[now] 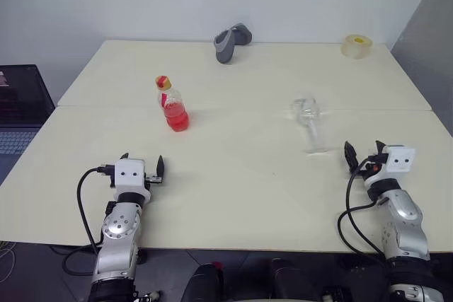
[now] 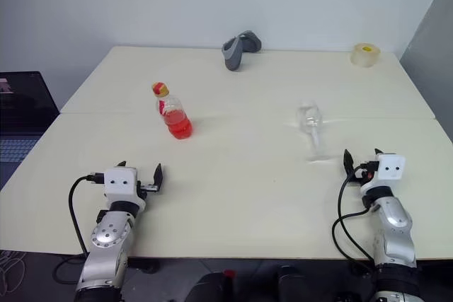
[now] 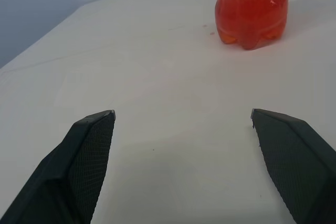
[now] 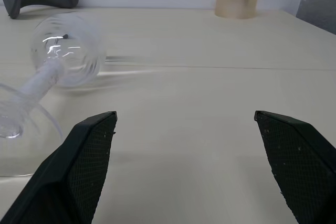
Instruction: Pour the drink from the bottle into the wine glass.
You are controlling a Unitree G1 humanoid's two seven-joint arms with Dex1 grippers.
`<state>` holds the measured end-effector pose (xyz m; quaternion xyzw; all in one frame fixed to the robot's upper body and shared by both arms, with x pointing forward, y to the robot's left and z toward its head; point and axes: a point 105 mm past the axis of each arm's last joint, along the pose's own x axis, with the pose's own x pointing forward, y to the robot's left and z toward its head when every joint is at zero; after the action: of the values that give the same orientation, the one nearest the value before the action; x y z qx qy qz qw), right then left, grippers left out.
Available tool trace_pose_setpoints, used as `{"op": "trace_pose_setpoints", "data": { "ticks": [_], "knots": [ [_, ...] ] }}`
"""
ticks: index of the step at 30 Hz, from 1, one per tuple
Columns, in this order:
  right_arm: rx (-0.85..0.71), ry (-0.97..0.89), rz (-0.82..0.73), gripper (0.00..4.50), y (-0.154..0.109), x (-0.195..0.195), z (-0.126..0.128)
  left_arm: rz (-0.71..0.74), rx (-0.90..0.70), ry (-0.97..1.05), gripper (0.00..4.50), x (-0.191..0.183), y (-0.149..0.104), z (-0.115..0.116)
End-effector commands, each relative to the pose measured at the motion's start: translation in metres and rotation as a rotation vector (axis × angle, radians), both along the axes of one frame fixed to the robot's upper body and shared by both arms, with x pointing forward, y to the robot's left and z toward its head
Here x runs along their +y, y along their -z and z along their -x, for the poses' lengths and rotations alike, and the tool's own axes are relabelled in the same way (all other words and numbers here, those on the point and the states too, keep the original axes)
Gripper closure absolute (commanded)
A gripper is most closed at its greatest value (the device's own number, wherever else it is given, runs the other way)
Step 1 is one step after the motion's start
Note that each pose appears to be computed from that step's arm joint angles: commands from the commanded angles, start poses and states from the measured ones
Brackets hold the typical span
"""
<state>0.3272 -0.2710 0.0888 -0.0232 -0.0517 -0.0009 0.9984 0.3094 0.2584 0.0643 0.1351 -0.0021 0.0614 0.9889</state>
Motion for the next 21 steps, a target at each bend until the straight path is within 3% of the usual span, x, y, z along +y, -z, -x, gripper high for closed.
{"op": "trace_pose_setpoints", "data": {
  "ticks": [1,14,21],
  "knots": [
    [-0.055,0.006,0.007,0.0,-0.016,-0.002,0.002,-0.01,-0.029,0.011,0.05,0.0,-0.007,0.0],
    [-0.055,-0.029,-0.037,0.0,-0.018,0.003,0.004,-0.029,-0.037,-0.004,0.05,0.007,-0.009,0.003],
    [-0.085,-0.252,-0.109,0.0,-0.06,0.014,0.009,0.033,-0.085,0.07,0.05,0.003,-0.018,-0.003]
  ]
}}
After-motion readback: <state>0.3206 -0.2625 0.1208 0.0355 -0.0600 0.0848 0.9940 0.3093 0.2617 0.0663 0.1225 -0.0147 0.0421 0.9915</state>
